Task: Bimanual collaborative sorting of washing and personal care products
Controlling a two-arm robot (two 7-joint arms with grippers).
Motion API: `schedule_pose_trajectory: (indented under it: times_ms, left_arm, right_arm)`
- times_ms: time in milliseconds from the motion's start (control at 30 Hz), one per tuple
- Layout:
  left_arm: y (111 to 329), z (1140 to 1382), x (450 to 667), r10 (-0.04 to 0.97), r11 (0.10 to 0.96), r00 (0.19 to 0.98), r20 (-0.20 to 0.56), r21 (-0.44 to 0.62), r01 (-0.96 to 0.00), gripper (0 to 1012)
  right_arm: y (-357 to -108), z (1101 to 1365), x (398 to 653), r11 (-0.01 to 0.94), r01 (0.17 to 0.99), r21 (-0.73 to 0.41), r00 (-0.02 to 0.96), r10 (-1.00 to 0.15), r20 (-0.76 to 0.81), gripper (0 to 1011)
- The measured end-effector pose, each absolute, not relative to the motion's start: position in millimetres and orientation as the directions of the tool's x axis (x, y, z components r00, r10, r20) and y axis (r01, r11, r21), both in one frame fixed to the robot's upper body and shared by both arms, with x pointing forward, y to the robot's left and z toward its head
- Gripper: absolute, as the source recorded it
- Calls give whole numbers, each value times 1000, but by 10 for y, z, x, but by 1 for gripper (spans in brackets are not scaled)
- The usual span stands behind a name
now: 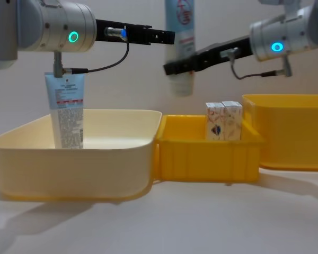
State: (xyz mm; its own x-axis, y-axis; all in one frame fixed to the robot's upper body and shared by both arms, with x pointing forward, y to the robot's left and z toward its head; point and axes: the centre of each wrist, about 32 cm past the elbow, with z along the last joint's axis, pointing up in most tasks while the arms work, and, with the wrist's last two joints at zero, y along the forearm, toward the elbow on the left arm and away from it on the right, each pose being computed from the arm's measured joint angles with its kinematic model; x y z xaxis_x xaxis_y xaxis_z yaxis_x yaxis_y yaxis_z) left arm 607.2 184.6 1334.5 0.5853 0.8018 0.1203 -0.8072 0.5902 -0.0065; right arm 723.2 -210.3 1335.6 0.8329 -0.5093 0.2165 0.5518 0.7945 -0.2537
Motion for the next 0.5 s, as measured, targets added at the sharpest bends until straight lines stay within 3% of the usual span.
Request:
schedule_pose_trajectory:
  times_ms: [500]
  left_arm:
    - [1846,13345,6072,802,590,585,120,-6,-807,1003]
  right_arm:
    - [-2455,13486,7113,651,708,-276,707,-651,277,559]
